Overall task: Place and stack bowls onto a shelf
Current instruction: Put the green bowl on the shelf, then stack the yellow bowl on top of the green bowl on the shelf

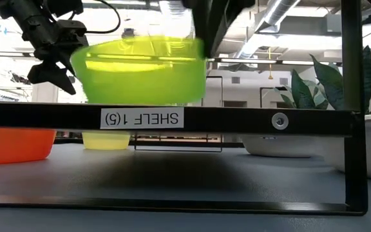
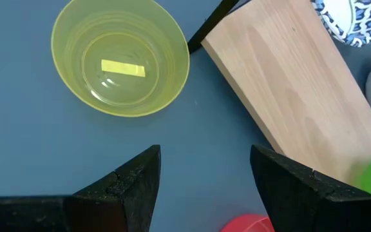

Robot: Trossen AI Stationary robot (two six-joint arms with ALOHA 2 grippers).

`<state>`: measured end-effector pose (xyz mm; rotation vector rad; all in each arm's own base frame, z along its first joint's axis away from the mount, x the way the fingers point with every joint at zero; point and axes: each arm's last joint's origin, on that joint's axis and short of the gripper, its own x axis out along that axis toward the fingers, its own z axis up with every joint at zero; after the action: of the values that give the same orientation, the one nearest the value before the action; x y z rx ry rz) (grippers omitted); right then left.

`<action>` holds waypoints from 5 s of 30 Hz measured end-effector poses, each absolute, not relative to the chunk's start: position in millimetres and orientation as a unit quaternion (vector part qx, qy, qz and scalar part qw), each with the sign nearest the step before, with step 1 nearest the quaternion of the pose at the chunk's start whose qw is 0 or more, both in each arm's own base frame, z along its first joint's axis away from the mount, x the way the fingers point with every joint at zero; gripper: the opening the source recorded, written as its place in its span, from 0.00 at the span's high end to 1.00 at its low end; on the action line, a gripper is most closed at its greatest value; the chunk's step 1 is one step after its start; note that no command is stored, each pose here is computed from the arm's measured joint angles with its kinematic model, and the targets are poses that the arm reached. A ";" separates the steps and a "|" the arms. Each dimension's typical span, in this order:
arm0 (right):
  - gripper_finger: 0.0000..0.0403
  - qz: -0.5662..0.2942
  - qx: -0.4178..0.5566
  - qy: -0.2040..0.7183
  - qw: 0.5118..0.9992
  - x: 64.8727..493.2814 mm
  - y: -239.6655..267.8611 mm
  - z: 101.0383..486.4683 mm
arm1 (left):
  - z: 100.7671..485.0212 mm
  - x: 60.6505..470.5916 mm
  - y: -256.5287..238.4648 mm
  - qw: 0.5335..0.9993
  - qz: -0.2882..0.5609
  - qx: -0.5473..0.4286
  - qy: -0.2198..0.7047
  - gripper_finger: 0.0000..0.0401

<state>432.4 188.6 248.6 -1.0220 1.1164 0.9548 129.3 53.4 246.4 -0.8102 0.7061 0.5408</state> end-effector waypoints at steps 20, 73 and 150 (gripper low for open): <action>0.87 0.405 -0.407 0.515 0.636 425.9 188.7 252.8 | 246.4 129.2 54.5 0.822 0.272 -0.378 0.326 0.44; 0.70 0.256 -0.059 0.554 0.790 376.3 90.5 377.1 | 232.4 208.3 77.5 0.756 0.452 -0.230 0.414 0.44; 0.70 0.229 -0.493 0.336 0.769 420.6 -4.6 394.5 | 303.9 155.7 88.1 0.784 0.301 -0.429 0.333 1.00</action>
<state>420.6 -4.6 394.5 -1.0706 0.7288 0.4970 155.7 88.1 303.9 -0.9253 0.7184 0.6505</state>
